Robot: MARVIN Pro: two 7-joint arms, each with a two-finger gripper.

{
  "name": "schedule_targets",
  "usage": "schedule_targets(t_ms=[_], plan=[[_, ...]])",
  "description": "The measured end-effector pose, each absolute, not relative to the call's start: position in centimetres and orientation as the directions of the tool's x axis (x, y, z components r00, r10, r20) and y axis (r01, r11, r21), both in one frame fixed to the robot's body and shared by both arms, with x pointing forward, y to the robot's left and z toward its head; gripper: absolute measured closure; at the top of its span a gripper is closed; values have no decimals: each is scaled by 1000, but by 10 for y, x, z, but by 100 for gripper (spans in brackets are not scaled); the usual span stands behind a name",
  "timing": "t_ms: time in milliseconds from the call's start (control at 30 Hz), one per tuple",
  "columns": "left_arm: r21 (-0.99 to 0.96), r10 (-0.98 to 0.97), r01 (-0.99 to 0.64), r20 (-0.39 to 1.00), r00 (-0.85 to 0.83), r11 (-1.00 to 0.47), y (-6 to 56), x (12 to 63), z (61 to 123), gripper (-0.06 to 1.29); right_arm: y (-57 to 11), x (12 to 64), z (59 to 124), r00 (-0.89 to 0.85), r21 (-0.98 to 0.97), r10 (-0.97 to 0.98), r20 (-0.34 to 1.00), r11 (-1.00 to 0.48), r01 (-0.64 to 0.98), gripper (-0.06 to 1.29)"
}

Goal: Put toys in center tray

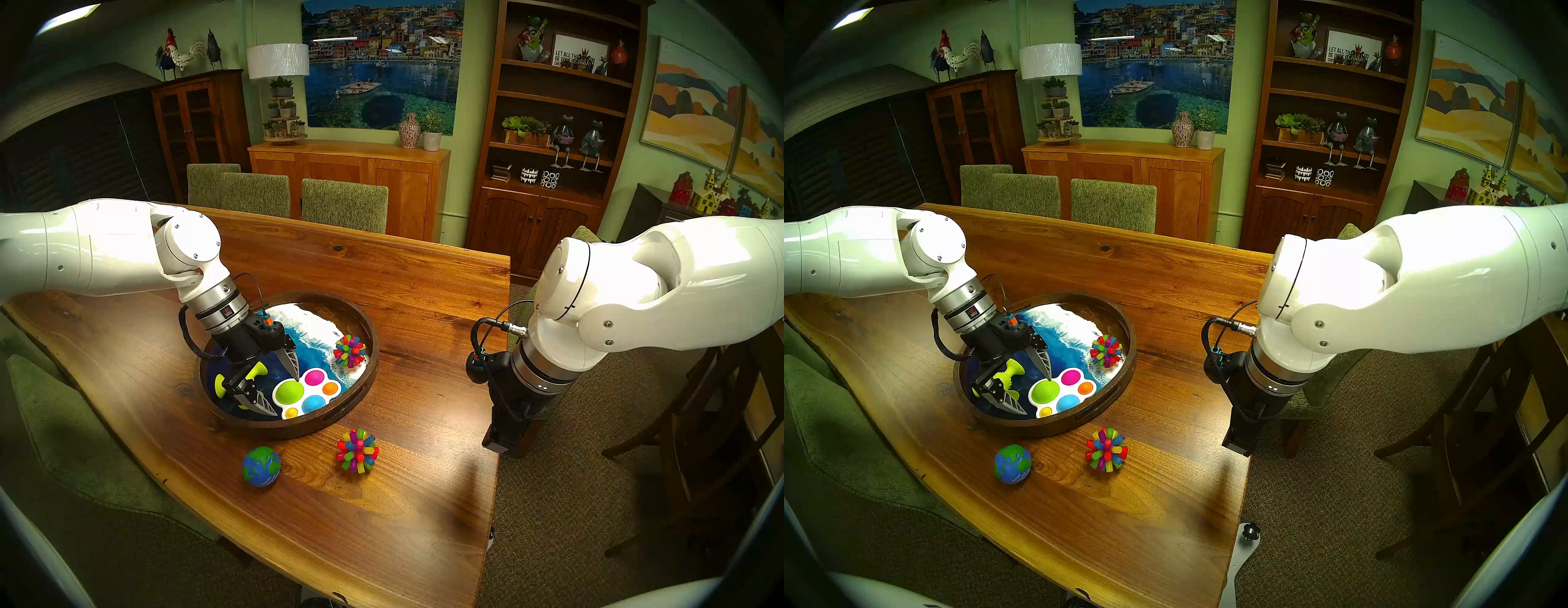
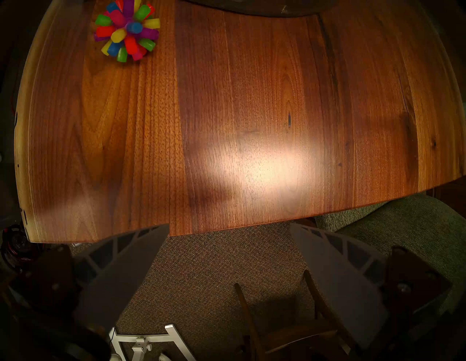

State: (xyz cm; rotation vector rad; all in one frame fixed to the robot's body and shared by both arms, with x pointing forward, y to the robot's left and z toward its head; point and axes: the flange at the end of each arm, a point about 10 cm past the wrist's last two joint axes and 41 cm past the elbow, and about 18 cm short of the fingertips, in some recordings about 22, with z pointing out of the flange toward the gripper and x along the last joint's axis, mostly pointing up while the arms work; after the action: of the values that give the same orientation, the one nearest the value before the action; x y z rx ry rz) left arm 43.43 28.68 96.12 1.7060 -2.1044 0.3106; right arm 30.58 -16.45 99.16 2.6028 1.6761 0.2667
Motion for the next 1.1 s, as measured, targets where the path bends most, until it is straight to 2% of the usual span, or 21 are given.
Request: schedule_targets(t_ms=[467,1100], plan=[[80,-894,-979,427,-135,186,290,416,982,-3,-164,306,991,403,121,907,124,-417,901,-2],[95,-911,-976,386,-147,197,302,356,999,-3,-165,305,991,403,121,907,123,-417,901,-2]])
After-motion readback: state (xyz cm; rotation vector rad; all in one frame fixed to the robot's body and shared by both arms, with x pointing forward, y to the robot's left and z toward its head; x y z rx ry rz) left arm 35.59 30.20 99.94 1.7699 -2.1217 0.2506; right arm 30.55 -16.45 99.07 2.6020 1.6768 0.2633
